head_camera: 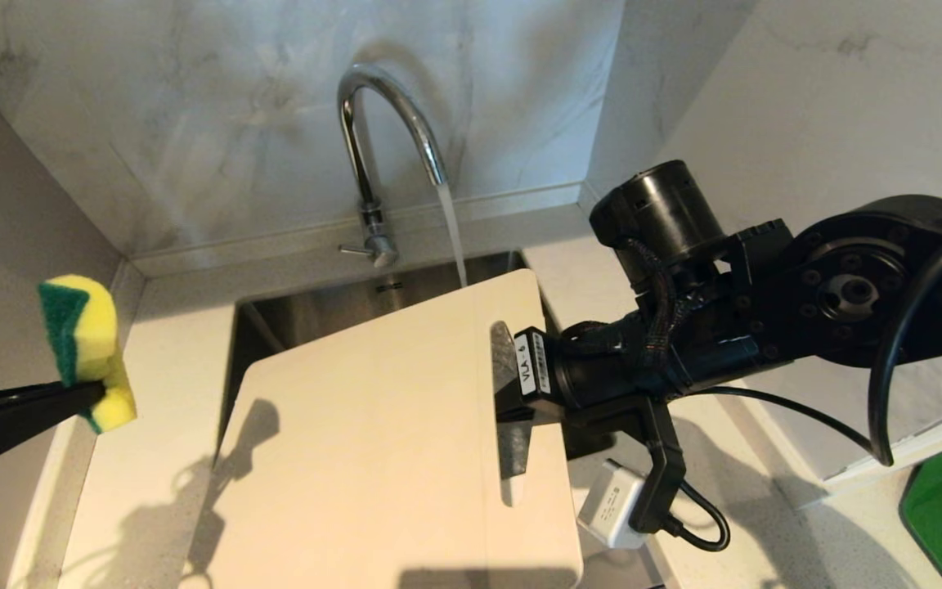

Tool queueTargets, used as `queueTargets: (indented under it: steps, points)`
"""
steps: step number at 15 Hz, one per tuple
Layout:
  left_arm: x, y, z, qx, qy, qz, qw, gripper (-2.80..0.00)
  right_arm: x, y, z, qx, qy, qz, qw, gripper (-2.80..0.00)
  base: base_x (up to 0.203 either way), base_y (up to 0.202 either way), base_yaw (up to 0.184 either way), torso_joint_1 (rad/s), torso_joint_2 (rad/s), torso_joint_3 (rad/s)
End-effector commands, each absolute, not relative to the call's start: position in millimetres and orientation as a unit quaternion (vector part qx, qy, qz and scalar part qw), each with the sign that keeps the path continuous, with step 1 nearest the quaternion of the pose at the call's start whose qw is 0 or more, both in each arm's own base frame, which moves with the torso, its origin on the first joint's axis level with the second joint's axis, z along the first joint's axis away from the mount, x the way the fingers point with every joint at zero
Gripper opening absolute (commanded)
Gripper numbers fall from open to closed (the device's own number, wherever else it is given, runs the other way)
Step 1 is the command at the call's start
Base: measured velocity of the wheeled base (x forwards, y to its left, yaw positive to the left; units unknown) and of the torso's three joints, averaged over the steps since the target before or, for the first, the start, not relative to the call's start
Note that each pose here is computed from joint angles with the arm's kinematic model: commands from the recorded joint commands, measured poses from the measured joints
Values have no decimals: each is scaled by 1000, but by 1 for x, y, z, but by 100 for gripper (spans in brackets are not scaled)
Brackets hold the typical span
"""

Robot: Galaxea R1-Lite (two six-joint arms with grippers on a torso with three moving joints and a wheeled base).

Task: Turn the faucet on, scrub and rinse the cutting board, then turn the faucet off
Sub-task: Scrub the cutting board underwater

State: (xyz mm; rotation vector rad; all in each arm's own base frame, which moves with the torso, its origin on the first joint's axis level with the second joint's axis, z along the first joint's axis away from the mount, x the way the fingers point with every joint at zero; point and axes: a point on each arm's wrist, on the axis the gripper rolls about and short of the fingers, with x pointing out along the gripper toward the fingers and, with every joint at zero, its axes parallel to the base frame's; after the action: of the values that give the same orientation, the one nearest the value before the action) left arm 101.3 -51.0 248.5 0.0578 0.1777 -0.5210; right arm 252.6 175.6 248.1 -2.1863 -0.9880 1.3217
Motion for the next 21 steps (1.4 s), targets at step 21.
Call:
queueTargets:
  steps: [21]
  points:
    - [217, -190, 256, -5, 298, -295, 908, -280, 260, 178, 243, -783, -354, 477, 187, -280, 0, 0, 0, 0, 0, 0]
